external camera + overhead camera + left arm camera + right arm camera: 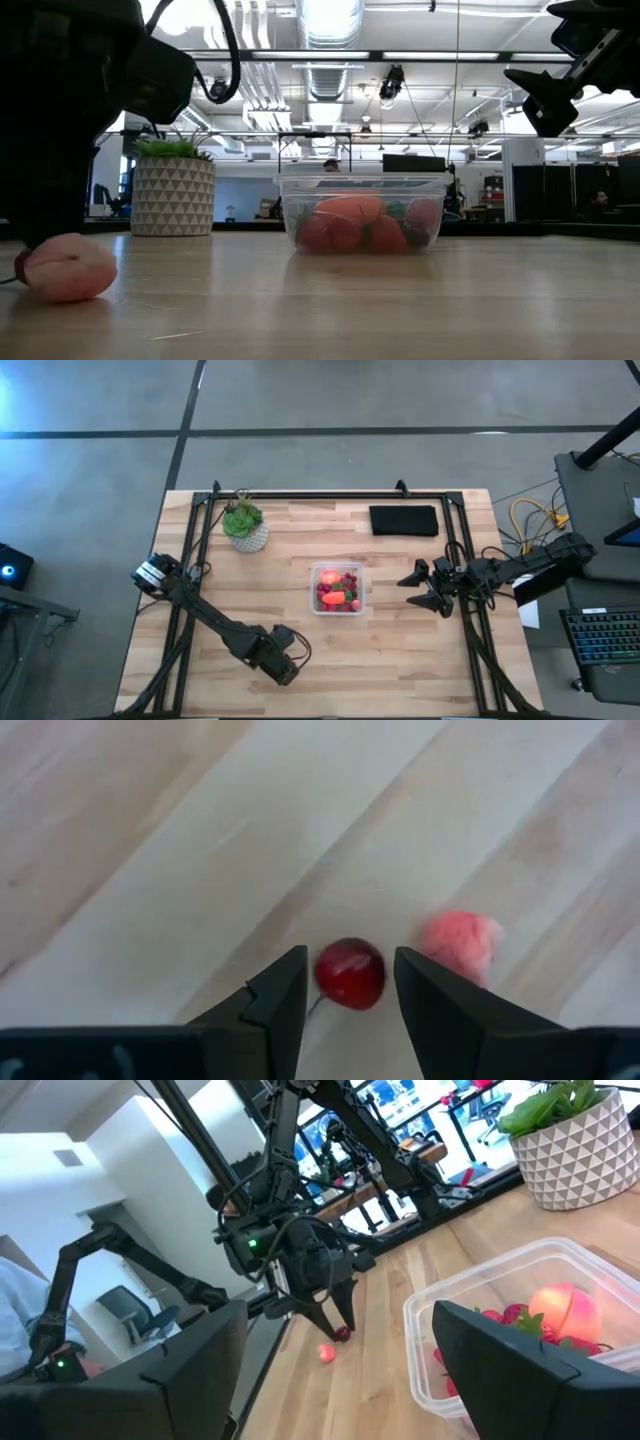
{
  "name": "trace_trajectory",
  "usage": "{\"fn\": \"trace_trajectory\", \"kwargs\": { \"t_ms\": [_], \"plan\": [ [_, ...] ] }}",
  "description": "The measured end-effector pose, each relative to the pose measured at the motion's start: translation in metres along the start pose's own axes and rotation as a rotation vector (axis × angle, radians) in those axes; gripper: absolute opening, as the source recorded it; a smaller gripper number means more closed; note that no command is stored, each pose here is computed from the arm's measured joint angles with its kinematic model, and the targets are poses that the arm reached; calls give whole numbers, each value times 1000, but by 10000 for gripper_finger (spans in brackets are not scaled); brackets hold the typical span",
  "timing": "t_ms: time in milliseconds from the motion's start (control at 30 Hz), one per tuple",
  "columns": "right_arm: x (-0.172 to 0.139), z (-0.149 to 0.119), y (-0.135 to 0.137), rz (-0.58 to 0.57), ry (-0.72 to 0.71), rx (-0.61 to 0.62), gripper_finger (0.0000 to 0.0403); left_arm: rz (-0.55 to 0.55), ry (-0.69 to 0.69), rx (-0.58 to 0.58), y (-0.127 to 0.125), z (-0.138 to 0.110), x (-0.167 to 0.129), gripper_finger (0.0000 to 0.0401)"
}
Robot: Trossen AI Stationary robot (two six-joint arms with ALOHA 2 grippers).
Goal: Pick and placing Produce into tupperware
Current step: Put the red cherry into the transparent container, then put the small peach into the transparent container
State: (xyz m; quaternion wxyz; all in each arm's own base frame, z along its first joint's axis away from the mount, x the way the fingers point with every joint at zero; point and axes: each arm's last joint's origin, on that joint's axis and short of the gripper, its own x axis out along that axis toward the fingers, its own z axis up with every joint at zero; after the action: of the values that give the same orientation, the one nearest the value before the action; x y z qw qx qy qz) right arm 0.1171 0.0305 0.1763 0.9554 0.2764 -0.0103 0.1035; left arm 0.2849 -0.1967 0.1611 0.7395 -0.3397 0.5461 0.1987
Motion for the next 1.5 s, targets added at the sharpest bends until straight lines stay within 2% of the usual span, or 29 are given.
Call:
{"fn": "trace_trajectory", "kwargs": {
  "t_ms": [200,500,667,867,1000,1133,1333,1500],
  "plan": [
    [0,0,0,0,0,0,307,16,10,13,1,-1,4,130],
    [0,0,0,1,0,0,312,8,13,54,-1,-1,3,75],
    [0,0,0,1,-1,0,309,-23,-7,113,-6,11,-7,68],
    [0,0,0,1,-1,0,312,-72,-147,228,-12,52,-35,67],
    [0,0,0,1,0,0,313,-88,-264,389,-15,96,-57,67],
    [0,0,0,1,-1,0,308,-66,-364,517,-6,144,-69,84],
    [0,0,0,1,-1,0,308,-19,-427,498,17,197,-69,138],
    [0,0,0,1,-2,0,313,-17,-417,469,25,205,-67,196]
  ]
}}
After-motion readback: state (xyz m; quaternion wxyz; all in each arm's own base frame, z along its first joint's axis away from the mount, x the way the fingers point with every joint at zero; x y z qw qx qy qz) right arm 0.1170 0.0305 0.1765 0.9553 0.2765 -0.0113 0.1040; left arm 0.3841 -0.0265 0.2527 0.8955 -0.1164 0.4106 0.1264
